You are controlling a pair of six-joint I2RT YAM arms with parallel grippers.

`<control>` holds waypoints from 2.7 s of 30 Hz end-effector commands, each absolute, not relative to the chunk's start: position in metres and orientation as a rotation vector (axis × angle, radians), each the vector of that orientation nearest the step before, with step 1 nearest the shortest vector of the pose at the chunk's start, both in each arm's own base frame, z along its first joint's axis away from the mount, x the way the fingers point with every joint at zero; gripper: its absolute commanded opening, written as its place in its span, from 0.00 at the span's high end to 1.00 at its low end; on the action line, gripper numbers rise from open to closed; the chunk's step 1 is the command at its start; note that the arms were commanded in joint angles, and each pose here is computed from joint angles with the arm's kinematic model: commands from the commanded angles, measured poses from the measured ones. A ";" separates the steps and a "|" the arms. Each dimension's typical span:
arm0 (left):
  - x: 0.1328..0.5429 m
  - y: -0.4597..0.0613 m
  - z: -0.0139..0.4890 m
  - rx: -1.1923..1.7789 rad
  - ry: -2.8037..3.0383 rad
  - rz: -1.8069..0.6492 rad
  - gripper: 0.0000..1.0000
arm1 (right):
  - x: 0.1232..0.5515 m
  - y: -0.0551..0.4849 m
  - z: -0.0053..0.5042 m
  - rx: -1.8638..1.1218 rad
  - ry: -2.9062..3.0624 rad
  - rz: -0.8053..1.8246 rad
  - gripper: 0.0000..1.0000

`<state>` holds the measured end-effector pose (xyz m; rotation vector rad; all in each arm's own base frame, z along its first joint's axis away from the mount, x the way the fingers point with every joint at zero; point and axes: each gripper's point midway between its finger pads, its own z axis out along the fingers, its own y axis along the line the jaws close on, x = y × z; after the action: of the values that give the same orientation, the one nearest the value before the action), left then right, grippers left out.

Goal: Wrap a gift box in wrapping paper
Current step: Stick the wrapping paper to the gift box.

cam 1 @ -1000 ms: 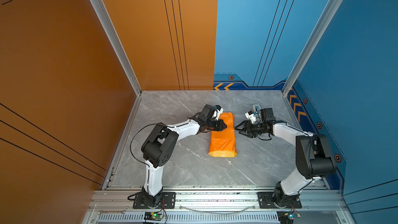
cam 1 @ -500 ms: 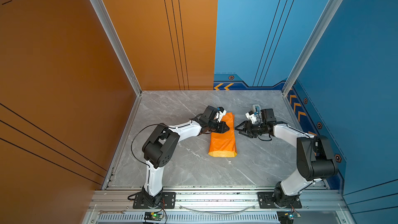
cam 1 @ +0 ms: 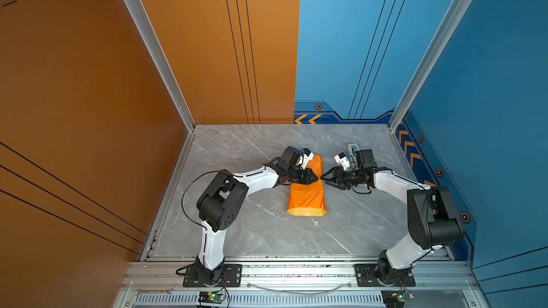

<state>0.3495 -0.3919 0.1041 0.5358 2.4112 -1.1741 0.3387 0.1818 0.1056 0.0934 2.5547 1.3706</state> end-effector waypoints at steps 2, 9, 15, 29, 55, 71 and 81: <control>0.333 -0.385 0.073 0.555 2.508 -1.147 0.84 | 0.346 0.183 0.106 0.084 2.543 1.360 0.49; 0.338 -0.377 0.071 0.519 2.517 -1.123 0.84 | 0.348 0.180 0.110 0.085 2.531 1.358 0.50; 0.341 -0.369 0.071 0.486 2.515 -1.129 0.84 | 0.346 0.162 0.116 0.135 2.502 1.363 0.49; 0.343 -0.369 0.072 0.485 2.509 -1.126 0.84 | 0.350 0.184 0.101 0.081 2.569 1.350 0.64; 0.353 -0.357 0.093 0.444 2.462 -1.127 0.84 | 0.345 0.183 0.055 0.135 2.737 1.230 0.73; 0.345 -0.392 0.144 0.598 2.315 -1.273 0.89 | 0.341 0.182 0.053 0.139 2.760 1.216 0.77; 0.345 -0.400 0.100 0.583 2.414 -1.258 0.90 | 0.341 0.183 0.056 0.131 2.752 1.223 0.77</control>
<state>0.3494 -0.3985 0.1172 0.5668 2.3707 -1.2634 0.3490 0.1906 0.0820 0.0973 2.6529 1.3350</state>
